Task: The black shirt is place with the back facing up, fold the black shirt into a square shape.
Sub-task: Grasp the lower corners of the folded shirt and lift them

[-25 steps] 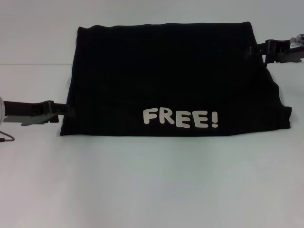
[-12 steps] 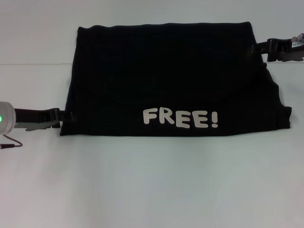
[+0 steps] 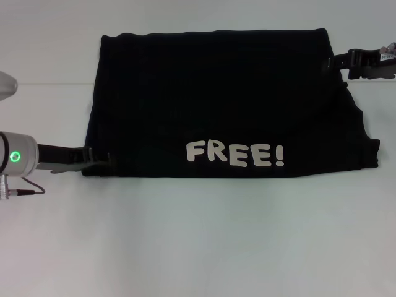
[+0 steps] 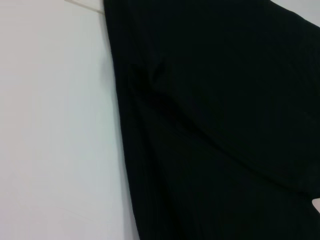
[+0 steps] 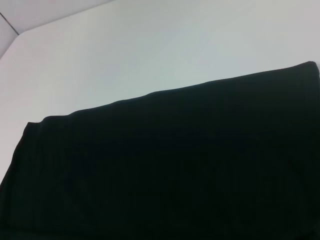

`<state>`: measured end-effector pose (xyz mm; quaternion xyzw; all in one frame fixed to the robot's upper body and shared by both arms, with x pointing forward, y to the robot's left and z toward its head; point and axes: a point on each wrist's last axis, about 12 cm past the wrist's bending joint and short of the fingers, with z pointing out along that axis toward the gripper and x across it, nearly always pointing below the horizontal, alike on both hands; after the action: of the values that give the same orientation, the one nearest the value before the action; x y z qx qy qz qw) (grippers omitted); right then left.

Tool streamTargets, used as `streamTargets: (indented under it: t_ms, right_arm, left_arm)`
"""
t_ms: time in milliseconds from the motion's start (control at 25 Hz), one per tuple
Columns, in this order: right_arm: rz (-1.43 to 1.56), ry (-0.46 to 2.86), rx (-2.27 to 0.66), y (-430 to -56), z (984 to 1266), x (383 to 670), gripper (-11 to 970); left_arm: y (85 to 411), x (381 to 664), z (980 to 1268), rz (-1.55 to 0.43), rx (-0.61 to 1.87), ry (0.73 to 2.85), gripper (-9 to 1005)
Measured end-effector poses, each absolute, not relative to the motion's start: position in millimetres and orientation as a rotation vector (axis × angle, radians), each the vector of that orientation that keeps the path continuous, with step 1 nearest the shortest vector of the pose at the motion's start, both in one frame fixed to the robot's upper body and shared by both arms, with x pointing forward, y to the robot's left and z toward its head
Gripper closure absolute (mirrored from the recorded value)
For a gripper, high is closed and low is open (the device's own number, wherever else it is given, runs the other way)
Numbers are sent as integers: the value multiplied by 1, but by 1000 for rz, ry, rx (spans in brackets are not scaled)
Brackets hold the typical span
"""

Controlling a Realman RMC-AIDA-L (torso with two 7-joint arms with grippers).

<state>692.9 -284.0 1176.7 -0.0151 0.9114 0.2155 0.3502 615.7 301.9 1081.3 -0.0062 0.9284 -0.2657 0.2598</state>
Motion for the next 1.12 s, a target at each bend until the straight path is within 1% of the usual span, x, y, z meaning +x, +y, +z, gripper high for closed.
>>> streamTargets:
  t_ms: [200, 600, 760, 880, 1120]
  right_arm:
    - [562, 2363, -45, -284, 1177, 692, 207]
    - [577, 2394, -66, -286, 1175, 688, 207]
    - [573, 2447, -123, -295, 1174, 677, 208]
    - [542, 2512, -151, -308, 1168, 666, 208]
    - [475, 2600, -154, -336, 1143, 643, 208]
  left_arm:
    - [305, 617, 1081, -686, -63, 2532, 550]
    - [306, 616, 1081, -691, -69, 2540, 954]
    - [309, 615, 1090, -770, -81, 2517, 954]
    - [314, 616, 1097, -829, -100, 2488, 955]
    - [316, 618, 1100, -829, -109, 2473, 955]
